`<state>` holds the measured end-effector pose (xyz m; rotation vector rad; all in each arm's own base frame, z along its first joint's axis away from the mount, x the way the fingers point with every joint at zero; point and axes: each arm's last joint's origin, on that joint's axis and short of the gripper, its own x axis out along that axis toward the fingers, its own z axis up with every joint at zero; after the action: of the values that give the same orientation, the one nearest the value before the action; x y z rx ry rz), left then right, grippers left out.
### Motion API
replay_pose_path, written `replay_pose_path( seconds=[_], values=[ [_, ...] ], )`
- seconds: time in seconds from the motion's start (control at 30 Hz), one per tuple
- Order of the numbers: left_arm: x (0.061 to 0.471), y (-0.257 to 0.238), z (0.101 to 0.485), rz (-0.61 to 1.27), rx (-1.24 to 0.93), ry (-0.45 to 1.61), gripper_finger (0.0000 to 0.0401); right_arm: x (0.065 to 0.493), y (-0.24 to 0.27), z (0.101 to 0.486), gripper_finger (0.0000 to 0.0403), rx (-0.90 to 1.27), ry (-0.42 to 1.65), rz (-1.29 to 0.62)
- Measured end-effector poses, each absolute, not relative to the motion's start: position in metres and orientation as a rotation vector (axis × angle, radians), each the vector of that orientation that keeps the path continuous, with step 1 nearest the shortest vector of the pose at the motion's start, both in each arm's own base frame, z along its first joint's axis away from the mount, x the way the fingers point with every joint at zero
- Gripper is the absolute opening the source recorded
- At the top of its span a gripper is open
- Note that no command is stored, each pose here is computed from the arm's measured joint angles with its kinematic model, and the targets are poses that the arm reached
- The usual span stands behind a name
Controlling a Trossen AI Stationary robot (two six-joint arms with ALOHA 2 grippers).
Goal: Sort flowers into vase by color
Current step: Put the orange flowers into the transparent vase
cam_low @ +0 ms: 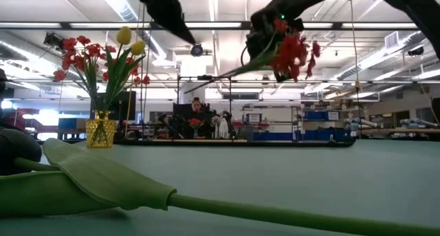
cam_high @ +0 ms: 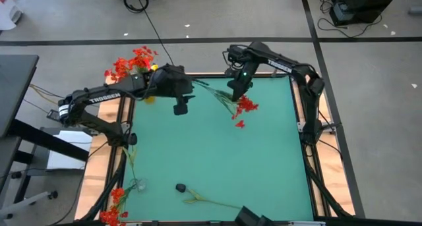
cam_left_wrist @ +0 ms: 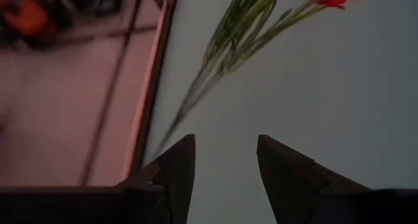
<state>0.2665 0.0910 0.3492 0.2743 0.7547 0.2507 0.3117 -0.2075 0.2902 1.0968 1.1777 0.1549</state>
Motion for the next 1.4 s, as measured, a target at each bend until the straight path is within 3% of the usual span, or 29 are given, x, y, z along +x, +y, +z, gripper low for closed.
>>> replay_pose_path(
  seconds=[0.1, 0.33, 0.5, 0.83, 1.17, 1.27, 1.4],
  values=[
    [0.272, 0.083, 0.353, 0.228, 0.374, 0.723, 0.0186, 0.312, -0.197, 0.3, 0.0023, 1.093, 1.173, 0.163],
    [0.288, 0.07, 0.349, 0.236, 0.459, 0.699, 0.027, 0.32, -0.163, 0.32, 0.0018, 1.067, 1.158, 0.255],
    [0.301, 0.055, 0.338, 0.15, 0.601, 0.747, 0.0275, 0.329, -0.146, 0.324, 0.0018, 1.07, 1.154, 0.294],
    [0.311, 0.037, 0.328, 0.143, 0.729, 0.797, 0.019, 0.342, -0.127, 0.325, 0.0018, 1.092, 1.153, 0.347],
    [0.312, 0.022, 0.328, 0.097, 0.736, 0.781, 0.0061, 0.346, -0.122, 0.325, 0.002, 1.076, 1.152, 0.34],
    [0.311, 0.018, 0.326, 0.085, 0.737, 0.802, 0.0016, 0.349, -0.124, 0.325, 0.0032, 1.059, 1.148, 0.279],
    [0.309, 0.016, 0.324, 0.086, 0.667, 0.82, 0.0007, 0.352, -0.125, 0.325, 0.0068, 1.008, 1.133, 0.251]
  ],
)
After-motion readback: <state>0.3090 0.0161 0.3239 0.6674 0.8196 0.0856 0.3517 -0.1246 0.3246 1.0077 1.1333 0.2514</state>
